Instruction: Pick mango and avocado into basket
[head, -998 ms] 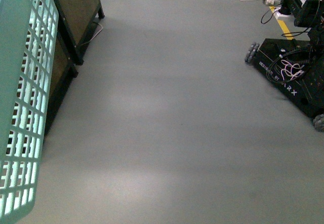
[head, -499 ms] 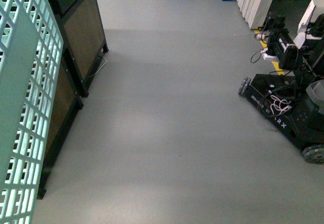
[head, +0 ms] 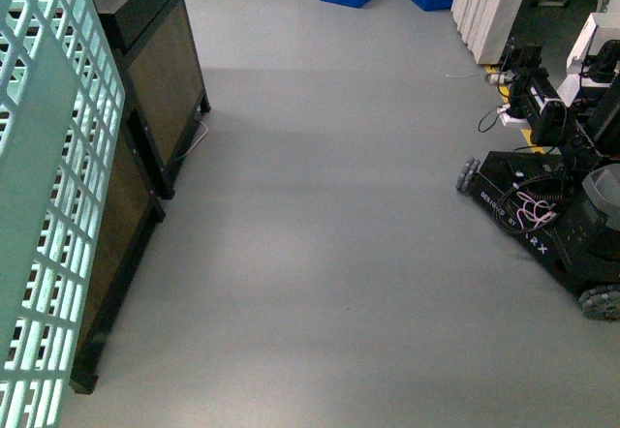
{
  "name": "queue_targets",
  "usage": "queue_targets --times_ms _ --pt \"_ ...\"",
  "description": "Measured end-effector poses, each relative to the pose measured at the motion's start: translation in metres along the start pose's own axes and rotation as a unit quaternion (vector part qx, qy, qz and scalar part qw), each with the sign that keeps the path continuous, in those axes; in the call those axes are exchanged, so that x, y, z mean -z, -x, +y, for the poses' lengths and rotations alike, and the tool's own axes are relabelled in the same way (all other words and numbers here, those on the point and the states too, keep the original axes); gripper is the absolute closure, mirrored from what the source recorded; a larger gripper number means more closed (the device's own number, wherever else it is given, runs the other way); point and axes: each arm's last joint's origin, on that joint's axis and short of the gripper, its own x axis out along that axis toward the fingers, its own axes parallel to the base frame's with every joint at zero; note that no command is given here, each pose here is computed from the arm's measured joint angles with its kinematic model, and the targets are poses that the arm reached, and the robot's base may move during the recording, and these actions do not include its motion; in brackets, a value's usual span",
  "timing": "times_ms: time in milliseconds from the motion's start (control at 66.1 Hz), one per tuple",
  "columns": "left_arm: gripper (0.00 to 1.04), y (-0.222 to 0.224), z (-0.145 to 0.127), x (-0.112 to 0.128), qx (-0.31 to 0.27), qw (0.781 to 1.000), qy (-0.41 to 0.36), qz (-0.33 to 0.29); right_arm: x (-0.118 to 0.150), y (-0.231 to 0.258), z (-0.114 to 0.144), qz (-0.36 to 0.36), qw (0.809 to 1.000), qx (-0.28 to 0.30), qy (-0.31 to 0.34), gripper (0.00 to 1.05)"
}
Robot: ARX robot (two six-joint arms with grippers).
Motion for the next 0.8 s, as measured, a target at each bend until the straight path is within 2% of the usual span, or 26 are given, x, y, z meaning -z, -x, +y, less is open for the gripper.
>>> queue_targets --times_ms 802 --pt "0.91 -0.0002 -0.0003 -0.0002 0.0 1.0 0.002 -0.004 0.0 0.0 0.0002 0.0 1.0 -0.003 0.0 0.09"
